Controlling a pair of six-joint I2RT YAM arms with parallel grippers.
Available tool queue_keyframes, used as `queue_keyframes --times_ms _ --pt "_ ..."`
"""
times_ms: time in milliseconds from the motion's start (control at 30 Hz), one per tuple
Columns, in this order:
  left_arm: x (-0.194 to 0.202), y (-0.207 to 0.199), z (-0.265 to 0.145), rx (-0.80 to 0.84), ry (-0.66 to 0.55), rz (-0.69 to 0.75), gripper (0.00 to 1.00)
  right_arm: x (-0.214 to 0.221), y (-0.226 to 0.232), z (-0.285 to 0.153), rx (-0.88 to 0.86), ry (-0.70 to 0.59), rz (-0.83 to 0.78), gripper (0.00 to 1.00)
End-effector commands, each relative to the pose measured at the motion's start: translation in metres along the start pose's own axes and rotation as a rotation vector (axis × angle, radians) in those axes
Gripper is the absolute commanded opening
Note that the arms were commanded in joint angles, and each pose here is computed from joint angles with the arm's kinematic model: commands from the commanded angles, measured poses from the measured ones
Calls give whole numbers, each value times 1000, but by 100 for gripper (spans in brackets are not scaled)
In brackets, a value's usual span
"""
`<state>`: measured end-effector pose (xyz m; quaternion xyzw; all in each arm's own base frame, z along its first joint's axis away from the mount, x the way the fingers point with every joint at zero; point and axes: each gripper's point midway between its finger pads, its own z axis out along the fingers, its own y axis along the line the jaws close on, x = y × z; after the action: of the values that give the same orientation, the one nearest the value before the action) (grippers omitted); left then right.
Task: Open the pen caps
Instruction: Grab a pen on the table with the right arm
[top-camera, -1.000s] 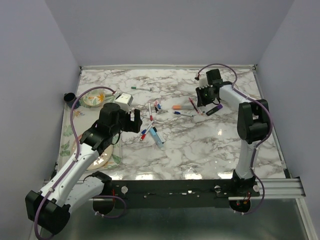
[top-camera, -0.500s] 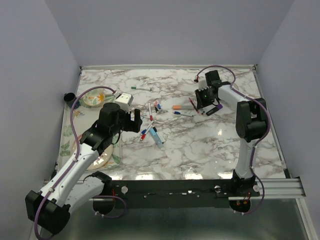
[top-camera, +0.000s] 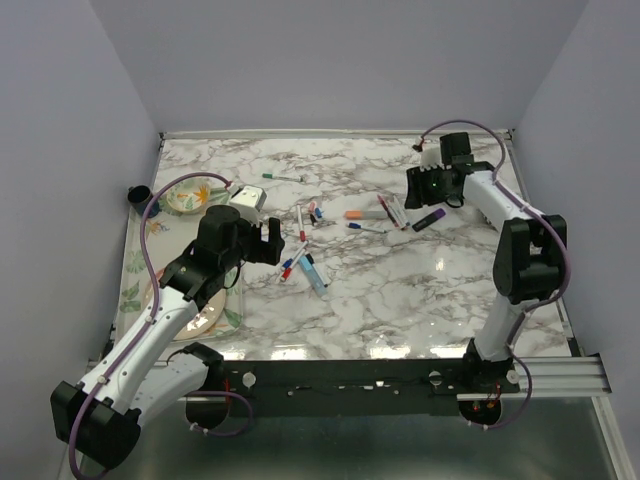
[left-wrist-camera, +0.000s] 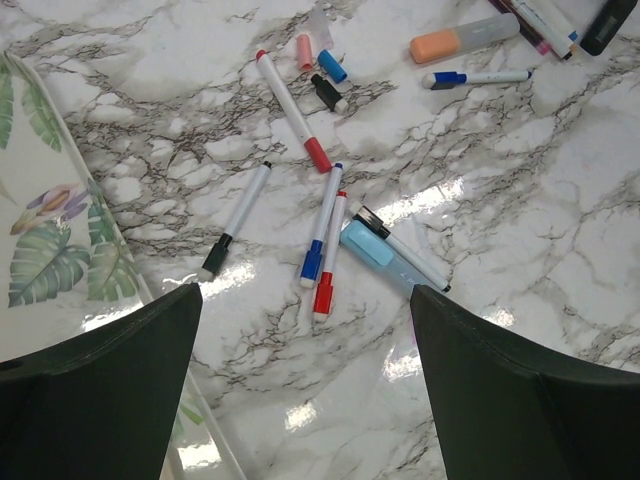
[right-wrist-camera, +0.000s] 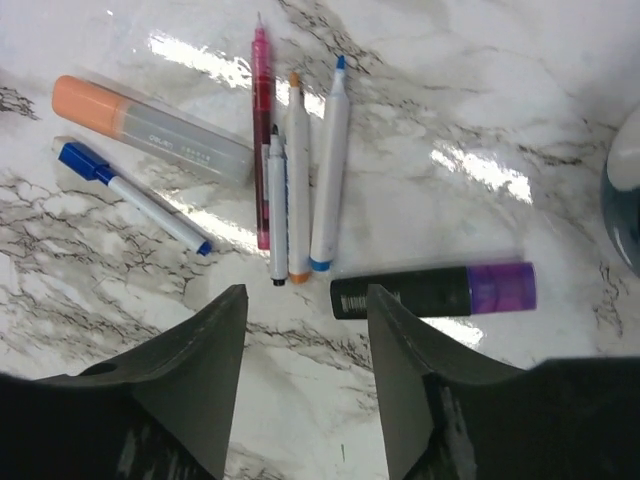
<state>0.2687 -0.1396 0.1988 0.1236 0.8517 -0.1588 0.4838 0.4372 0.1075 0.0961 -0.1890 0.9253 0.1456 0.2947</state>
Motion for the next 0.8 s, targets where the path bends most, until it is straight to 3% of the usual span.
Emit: queue_keyframes --times_ms 0,133,367,767 --pt "-13 -2 -5 17 -48 7 94 21 -4 -11 -27 9 112 61" --pt "-13 -3 -5 22 -48 7 94 27 -15 -11 64 -5 204 67" --pt "-12 -2 -5 20 -47 6 94 35 -64 -5 374 1 410 75" --pt "-12 -2 -4 23 -47 6 94 41 -81 21 474 77 477 77"
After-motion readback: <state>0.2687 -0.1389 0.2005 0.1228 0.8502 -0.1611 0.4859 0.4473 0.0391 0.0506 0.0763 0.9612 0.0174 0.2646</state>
